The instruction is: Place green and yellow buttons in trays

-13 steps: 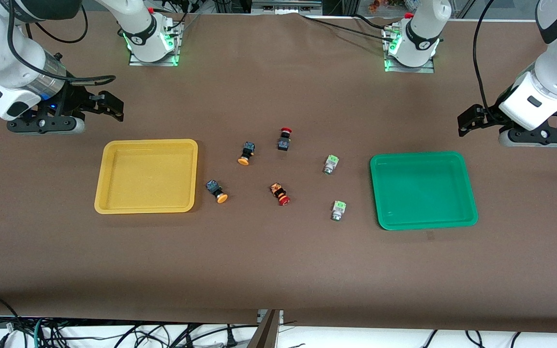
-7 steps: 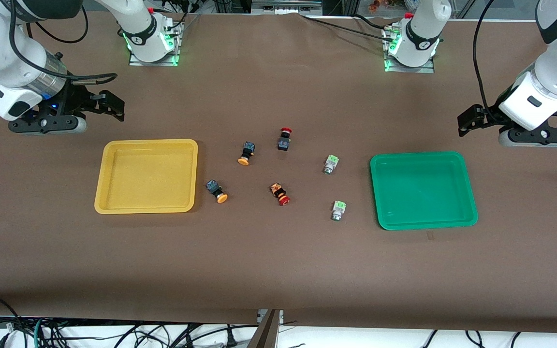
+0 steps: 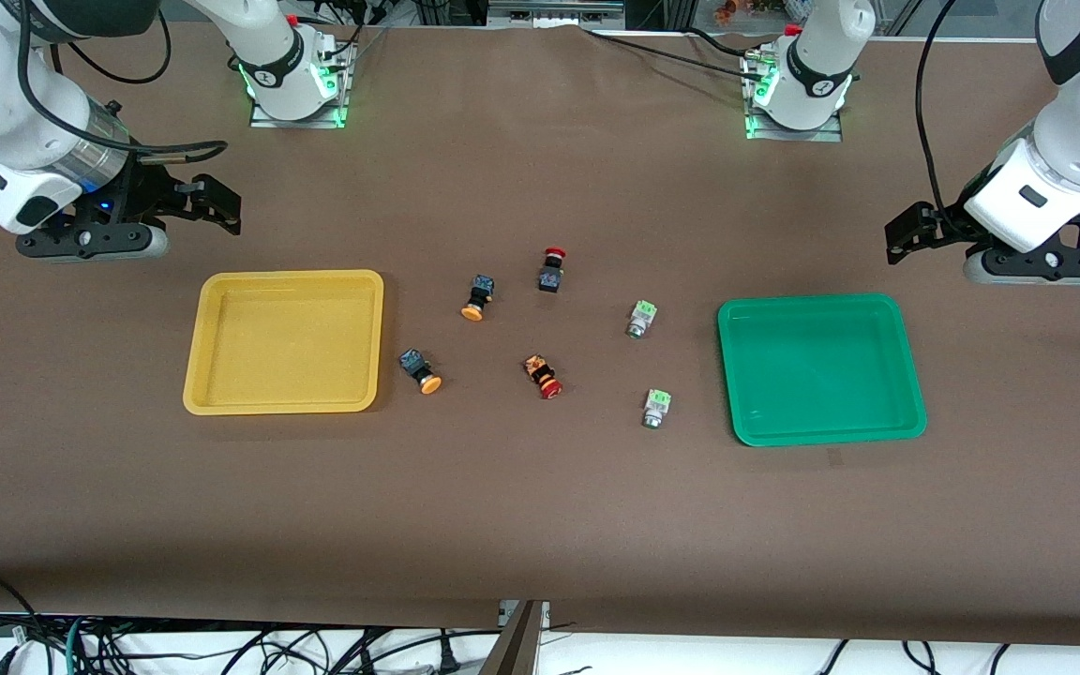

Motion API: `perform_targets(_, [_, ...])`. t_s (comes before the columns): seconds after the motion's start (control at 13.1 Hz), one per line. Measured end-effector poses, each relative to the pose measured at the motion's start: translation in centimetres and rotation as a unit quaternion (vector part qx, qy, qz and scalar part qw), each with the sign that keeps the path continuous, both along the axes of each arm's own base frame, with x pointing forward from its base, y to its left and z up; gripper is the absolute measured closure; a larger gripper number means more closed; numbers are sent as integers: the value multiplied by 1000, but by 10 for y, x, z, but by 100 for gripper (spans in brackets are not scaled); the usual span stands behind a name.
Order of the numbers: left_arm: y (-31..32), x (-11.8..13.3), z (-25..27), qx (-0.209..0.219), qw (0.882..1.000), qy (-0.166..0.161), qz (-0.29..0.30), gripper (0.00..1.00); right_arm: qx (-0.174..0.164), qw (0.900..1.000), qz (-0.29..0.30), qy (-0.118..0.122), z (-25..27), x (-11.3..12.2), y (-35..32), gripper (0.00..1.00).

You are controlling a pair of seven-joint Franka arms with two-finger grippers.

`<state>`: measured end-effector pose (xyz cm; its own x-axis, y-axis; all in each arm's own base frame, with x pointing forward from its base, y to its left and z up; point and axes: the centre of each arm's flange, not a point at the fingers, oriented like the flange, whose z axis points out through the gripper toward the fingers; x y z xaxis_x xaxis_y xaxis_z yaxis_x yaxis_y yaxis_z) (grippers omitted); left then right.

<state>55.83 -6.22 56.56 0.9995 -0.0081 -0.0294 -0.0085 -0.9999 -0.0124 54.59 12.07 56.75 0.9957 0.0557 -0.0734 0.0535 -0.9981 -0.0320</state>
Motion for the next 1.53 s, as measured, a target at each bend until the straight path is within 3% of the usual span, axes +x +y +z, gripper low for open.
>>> perform_targets(1.53, [-23,8,-8,0,1000,8,-20,0,0,1000,0,1,-1,0,0,0])
